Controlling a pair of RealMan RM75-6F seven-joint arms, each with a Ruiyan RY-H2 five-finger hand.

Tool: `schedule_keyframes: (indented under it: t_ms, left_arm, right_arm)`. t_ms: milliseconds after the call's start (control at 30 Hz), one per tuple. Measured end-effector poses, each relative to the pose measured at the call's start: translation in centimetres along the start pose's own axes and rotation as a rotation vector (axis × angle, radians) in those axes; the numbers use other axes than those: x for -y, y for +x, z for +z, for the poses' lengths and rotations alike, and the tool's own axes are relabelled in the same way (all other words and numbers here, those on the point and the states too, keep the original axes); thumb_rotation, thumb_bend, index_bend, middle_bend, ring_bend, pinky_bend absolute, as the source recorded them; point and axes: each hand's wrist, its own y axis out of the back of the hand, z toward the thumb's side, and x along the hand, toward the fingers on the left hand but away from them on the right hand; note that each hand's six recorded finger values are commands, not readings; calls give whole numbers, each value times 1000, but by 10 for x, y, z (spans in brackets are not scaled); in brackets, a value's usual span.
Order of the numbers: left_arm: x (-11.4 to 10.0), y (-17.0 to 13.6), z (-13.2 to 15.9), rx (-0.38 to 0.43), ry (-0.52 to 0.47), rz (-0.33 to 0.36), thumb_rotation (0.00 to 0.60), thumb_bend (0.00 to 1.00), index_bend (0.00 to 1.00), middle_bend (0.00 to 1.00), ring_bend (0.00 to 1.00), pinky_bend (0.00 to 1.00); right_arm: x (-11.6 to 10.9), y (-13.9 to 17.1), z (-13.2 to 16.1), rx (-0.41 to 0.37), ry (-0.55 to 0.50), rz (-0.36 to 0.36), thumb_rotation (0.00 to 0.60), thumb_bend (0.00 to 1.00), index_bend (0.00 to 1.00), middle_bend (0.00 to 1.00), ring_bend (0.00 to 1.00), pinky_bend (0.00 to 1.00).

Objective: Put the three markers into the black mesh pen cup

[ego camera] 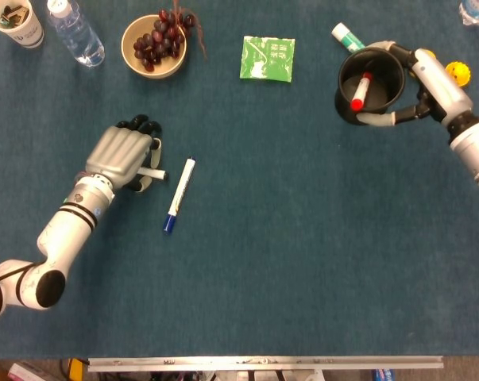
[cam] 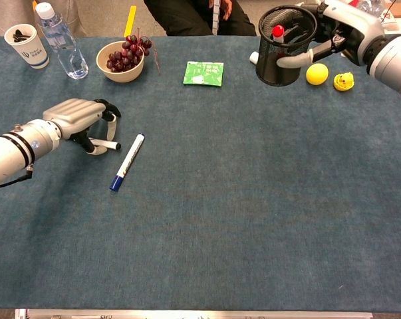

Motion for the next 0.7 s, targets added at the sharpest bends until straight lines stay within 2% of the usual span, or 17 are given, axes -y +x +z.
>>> schedule_keyframes:
  t_ms: [200, 433, 700]
  left_arm:
    - [-23, -6, -7, -11, -113, 34, 600, 295, 630, 192, 92, 205]
    - [-64, -24, -18, -13, -263, 90, 600, 295, 634, 201, 92, 205]
    - [-102, -45, -25, -6, -469, 134, 600, 294, 636, 210, 95, 205]
  right_arm:
    - [7, -1, 4, -6, 6, 25, 600, 362, 519, 451, 343, 294]
    - [21, -6, 11, -19, 0, 61, 600, 362, 519, 450, 343, 294]
    - [49, -12, 21, -45, -24, 117, 600, 362, 519, 451, 343, 295]
